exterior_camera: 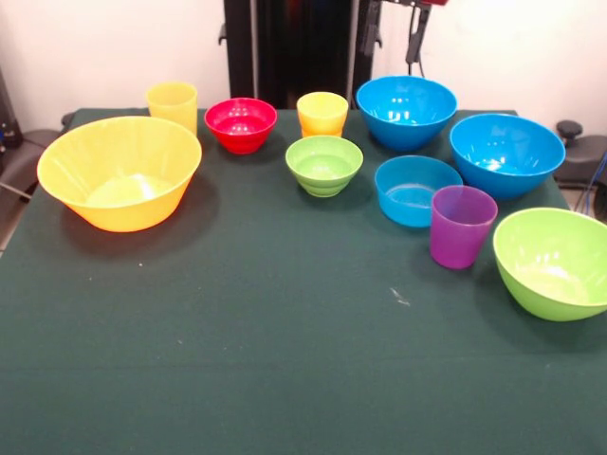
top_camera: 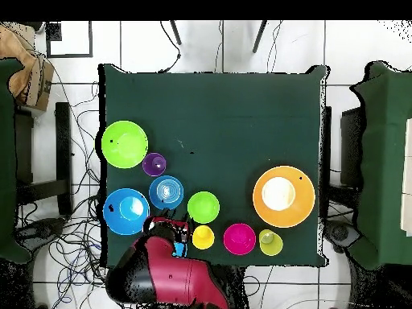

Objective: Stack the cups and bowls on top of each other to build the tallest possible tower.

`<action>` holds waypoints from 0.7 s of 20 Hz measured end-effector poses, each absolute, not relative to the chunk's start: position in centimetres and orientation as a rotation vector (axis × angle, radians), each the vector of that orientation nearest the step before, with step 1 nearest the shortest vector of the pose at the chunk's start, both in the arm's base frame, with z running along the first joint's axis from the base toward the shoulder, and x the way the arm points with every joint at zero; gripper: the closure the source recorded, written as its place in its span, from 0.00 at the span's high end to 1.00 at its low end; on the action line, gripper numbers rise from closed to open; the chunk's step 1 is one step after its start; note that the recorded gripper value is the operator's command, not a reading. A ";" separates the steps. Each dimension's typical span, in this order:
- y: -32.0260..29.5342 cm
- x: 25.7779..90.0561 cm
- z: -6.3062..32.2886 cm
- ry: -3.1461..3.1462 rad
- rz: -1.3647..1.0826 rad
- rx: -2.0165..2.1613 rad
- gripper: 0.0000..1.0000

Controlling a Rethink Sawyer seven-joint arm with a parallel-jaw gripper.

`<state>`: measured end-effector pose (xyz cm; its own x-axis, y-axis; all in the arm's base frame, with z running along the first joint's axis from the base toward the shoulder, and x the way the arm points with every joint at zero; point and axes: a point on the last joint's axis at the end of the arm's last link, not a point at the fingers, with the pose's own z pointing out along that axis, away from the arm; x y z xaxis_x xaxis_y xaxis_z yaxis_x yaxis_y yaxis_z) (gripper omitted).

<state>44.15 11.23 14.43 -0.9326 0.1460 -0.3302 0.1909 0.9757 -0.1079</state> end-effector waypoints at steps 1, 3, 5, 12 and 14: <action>11.2 44.2 14.5 2.796 -0.197 0.245 1.00; 11.2 44.2 14.6 2.794 -0.196 0.246 1.00; 11.2 44.2 14.6 2.793 -0.196 0.245 1.00; 10.7 44.4 14.6 2.794 -0.196 0.262 1.00; 10.3 44.5 14.5 2.795 -0.195 0.279 1.00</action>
<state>44.47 10.28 14.54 -0.9281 0.1695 -0.3315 0.2138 0.9715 -0.1021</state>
